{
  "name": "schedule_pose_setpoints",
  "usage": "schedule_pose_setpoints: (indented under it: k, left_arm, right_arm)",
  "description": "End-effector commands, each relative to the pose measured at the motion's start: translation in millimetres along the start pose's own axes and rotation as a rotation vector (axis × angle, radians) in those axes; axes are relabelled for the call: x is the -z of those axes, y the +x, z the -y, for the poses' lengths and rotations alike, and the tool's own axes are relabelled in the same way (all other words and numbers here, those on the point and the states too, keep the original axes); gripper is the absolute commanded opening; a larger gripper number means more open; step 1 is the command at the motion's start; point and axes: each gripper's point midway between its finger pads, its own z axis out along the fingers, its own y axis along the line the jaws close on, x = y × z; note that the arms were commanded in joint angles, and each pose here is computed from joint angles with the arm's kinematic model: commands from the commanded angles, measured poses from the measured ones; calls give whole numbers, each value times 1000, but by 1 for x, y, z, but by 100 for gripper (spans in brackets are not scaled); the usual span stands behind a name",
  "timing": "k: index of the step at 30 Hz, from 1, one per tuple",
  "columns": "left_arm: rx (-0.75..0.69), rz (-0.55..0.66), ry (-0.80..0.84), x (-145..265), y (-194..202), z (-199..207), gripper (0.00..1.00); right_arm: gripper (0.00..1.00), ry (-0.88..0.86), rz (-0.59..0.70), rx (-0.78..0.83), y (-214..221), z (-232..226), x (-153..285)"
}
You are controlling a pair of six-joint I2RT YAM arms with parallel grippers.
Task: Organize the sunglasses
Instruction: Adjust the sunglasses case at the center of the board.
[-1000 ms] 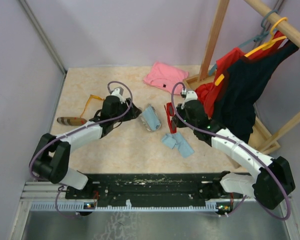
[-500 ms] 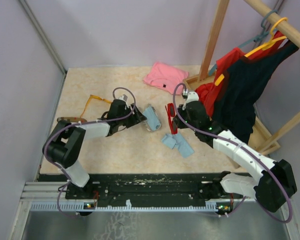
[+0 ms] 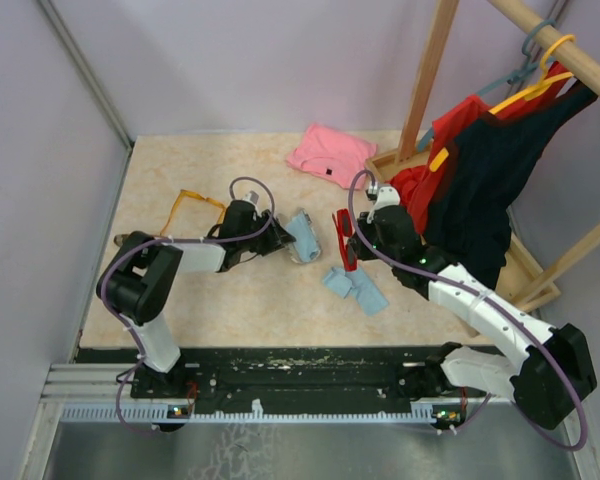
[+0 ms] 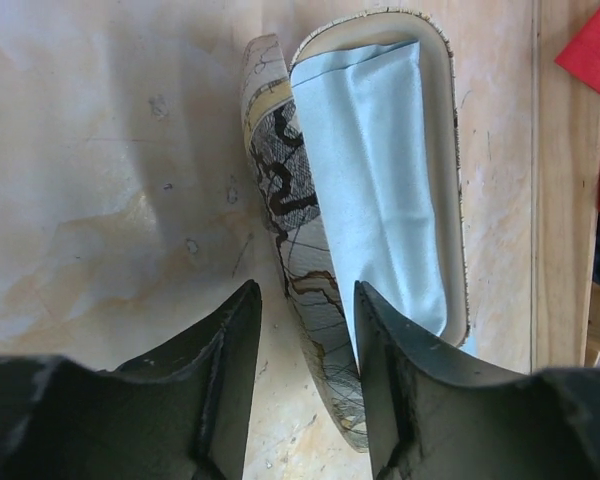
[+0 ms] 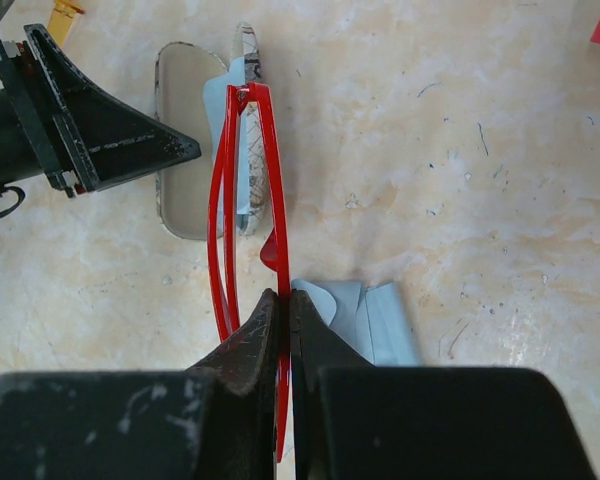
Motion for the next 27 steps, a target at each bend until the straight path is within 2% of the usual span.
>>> schedule_pose_setpoints:
  k: [1, 12, 20, 27]
  left_arm:
    - [-33, 32, 43, -3, -13, 14, 45]
    - [-103, 70, 25, 12, -24, 19, 29]
    - [-167, 98, -22, 32, -31, 17, 27]
    - [-226, 135, -149, 60, -37, -3, 27]
  right_arm:
    - [0, -4, 74, -23, -19, -1, 6]
    - [0, -5, 76, -27, -20, -1, 5]
    - [0, -18, 73, -30, -18, -3, 4]
    - [0, -95, 77, -41, -20, -18, 2]
